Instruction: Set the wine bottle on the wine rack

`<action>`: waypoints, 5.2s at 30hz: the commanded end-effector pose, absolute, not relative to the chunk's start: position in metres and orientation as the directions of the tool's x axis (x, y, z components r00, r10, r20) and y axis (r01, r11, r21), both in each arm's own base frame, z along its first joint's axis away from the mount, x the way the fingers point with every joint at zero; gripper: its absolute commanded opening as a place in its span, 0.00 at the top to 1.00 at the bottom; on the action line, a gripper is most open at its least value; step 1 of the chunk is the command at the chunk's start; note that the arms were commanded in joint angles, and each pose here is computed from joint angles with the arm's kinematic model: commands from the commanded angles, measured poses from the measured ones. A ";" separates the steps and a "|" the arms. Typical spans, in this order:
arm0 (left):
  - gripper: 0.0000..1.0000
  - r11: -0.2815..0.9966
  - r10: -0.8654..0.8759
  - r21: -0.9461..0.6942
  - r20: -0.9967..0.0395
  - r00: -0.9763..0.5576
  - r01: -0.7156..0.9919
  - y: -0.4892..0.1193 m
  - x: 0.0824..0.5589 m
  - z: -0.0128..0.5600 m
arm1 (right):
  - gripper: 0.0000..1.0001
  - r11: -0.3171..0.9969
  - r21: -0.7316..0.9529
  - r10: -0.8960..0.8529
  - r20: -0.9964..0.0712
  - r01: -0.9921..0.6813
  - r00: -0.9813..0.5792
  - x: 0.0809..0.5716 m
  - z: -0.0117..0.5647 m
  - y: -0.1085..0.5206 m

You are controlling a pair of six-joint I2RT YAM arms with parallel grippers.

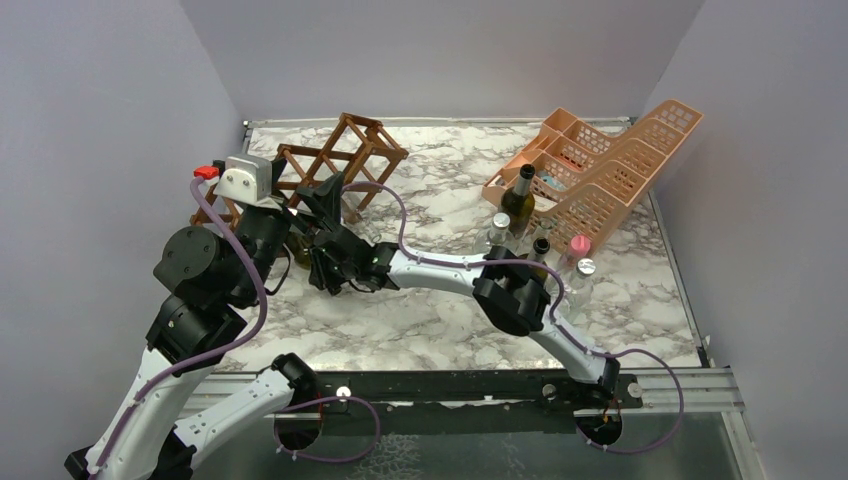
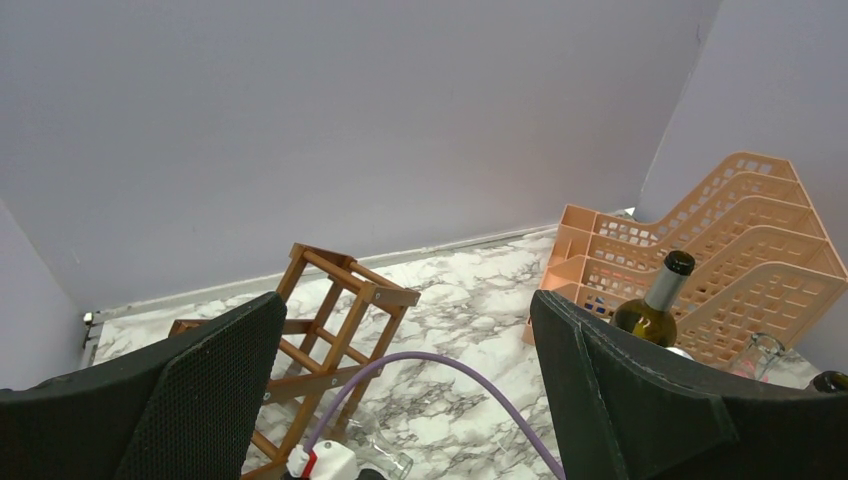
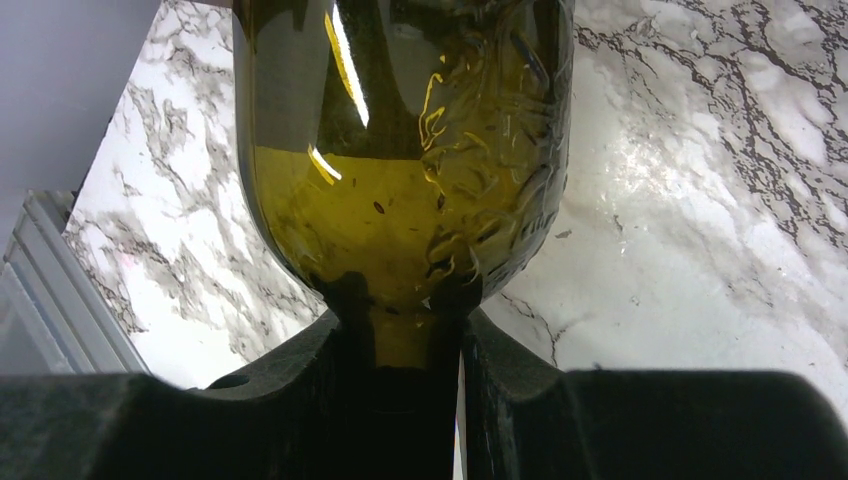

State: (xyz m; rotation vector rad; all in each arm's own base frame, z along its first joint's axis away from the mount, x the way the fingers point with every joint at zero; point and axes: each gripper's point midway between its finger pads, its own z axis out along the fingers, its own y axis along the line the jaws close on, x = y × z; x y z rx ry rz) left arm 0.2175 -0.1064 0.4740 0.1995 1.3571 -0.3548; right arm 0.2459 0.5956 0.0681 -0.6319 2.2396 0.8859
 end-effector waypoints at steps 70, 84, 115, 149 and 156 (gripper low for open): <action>0.01 0.928 -0.165 -0.083 -0.966 0.200 0.364 -0.095 0.204 0.493 | 0.42 0.651 0.376 0.012 -0.873 -0.659 -0.487 0.286 0.224 0.540; 0.01 0.906 -0.115 -0.038 -0.981 0.158 0.421 -0.115 0.210 0.469 | 0.41 0.856 0.063 -0.142 -0.925 -0.513 -0.352 0.285 0.272 0.380; 0.01 0.620 -0.091 -0.008 -0.994 0.061 0.784 -0.223 0.212 0.380 | 0.28 1.000 0.030 0.029 -0.895 0.006 -0.446 0.214 0.299 0.139; 0.01 0.418 -0.038 -0.236 -0.969 -0.243 0.877 -0.276 0.203 0.285 | 0.99 0.804 0.101 -0.139 -0.927 -0.586 -0.349 0.187 0.320 0.228; 0.01 0.266 0.005 -0.206 -0.977 -0.215 0.942 -0.284 0.177 0.272 | 0.99 0.696 0.133 -0.104 -0.953 -0.706 -0.283 0.184 0.338 0.268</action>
